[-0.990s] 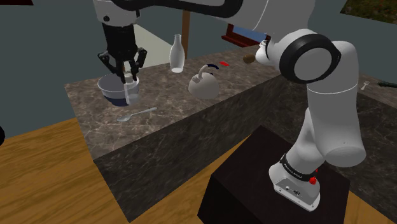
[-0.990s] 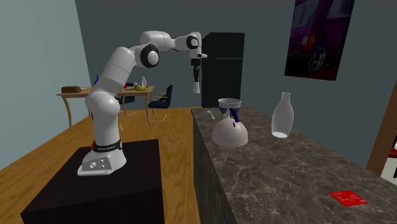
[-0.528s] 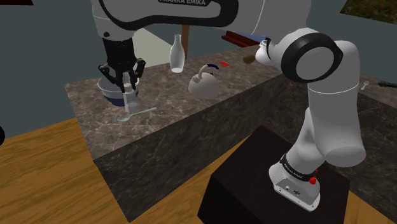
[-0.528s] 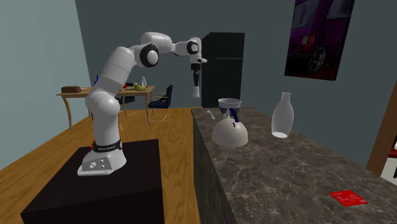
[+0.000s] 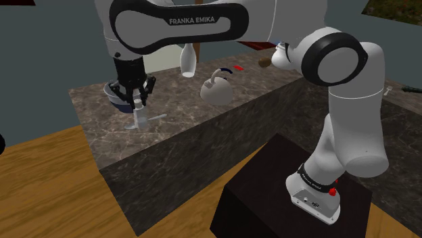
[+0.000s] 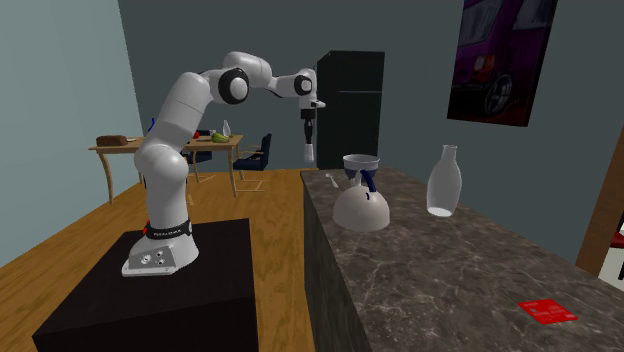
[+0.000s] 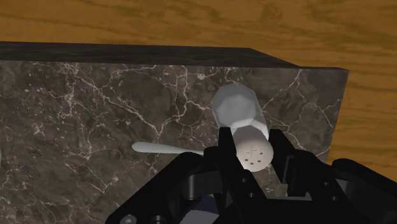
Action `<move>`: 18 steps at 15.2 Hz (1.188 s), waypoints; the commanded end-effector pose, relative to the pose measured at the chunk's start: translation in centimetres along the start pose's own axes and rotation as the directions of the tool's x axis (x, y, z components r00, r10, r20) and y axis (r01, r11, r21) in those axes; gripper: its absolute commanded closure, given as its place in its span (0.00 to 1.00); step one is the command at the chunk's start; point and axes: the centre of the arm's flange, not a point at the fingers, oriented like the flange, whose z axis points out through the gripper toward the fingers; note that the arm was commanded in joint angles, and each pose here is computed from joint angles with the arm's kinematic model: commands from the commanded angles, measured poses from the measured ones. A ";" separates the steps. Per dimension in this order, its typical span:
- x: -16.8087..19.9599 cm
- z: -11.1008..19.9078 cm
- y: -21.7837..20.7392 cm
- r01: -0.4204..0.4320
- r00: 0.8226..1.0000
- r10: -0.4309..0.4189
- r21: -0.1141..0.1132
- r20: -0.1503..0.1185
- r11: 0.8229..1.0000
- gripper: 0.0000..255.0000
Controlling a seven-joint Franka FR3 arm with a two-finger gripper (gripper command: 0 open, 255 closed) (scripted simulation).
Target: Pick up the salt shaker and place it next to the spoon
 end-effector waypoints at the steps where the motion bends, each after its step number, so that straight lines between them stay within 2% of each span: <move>1: -0.1 1.0 0.0 0.000 1.000 0.000 0.001 0.000 1.000 1.00; 16: -0.1 9.1 0.0 0.000 1.000 0.000 0.001 0.000 1.000 1.00; 18: -0.1 9.1 0.0 0.000 1.000 0.000 0.001 0.000 1.000 1.00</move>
